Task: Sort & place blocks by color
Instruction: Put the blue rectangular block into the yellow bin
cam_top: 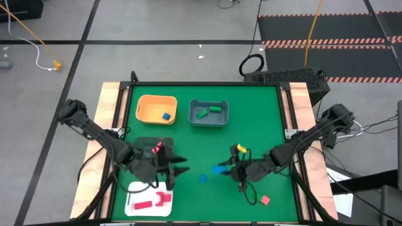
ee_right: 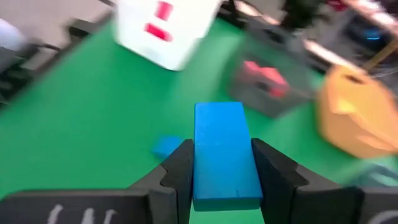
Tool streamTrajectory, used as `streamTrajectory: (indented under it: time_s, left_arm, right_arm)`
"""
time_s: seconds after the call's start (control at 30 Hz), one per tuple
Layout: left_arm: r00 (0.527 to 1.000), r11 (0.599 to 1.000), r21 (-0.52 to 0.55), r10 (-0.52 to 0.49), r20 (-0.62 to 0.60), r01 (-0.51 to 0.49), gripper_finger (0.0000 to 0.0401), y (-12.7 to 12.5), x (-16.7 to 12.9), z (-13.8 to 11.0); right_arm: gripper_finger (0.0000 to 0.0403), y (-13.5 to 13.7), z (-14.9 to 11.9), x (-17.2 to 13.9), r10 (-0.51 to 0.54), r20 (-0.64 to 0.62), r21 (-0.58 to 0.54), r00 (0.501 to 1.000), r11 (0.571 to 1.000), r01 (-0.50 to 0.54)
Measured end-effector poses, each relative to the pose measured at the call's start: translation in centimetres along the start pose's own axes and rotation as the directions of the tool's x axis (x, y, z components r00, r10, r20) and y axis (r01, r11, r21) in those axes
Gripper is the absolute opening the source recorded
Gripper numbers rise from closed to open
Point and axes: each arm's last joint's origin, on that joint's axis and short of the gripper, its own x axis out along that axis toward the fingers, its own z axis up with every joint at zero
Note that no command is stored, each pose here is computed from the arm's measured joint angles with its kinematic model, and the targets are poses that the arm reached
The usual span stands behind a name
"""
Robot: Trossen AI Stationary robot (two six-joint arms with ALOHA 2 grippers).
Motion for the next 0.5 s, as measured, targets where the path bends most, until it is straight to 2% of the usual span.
streamTrajectory:
  time_s: [0.1,0.2,0.37,0.5]
  left_arm:
    - [1.0,0.999,0.044,0.013,0.027,-0.014,0.0186,0.9,-0.5,1.5]
    - [0.999,0.999,0.031,0.025,0.029,-0.026,0.0186,1.7,-0.7,2.3]
    - [1.0,1.0,0.012,0.021,0.007,-0.021,0.0186,2.0,-1.1,2.4]
    - [0.999,0.996,0.08,0.037,0.014,-0.038,0.0186,2.3,-1.0,2.7]
  right_arm:
    - [0.0113,-1.7,0.0,-0.9,-0.074,-0.018,0.004,0.997,0.997,0.074]
    - [0.0113,-2.6,-0.6,-1.2,-0.097,-0.025,0.02,0.995,0.995,0.098]
    - [0.0113,-2.8,-1.9,-1.5,-0.108,-0.048,0.054,0.993,0.992,0.111]
    - [0.0113,-2.9,-2.9,-1.4,-0.21,-0.087,0.008,0.974,0.977,0.211]
